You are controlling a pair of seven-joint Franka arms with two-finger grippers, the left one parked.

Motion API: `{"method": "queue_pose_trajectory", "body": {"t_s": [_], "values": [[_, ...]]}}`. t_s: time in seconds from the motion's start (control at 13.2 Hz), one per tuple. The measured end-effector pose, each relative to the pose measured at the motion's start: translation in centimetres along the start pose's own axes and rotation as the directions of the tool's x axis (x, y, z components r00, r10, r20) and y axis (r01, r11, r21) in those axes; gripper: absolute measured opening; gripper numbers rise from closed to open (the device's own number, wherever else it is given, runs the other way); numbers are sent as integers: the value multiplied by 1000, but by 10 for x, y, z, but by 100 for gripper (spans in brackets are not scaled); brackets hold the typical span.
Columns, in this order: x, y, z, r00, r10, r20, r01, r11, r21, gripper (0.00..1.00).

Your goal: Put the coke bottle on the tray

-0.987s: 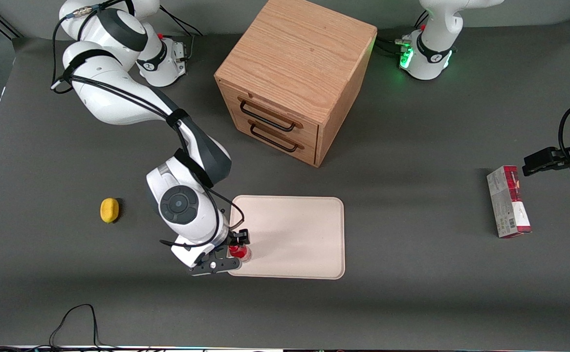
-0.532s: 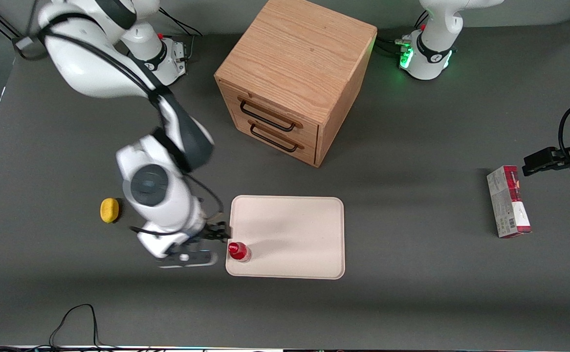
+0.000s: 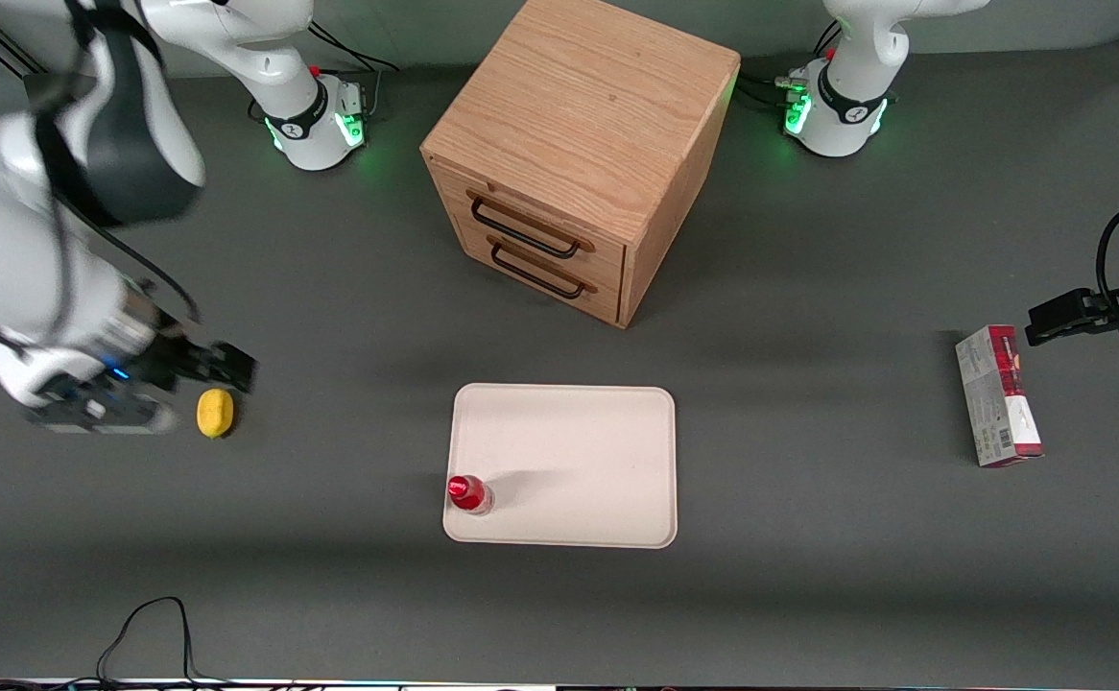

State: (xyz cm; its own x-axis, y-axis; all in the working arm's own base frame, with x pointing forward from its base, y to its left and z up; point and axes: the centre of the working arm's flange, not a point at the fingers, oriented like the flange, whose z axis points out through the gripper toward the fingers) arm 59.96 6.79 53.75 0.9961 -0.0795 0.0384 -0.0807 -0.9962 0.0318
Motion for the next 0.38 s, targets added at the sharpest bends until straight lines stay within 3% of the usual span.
{"method": "queue_pose_trajectory", "body": {"t_s": [0.15, 0.38], "values": [[-39, 42, -29, 999, 50, 15, -50, 999, 3, 100], [-53, 42, -41, 999, 47, 16, -47, 999, 4, 100]]}}
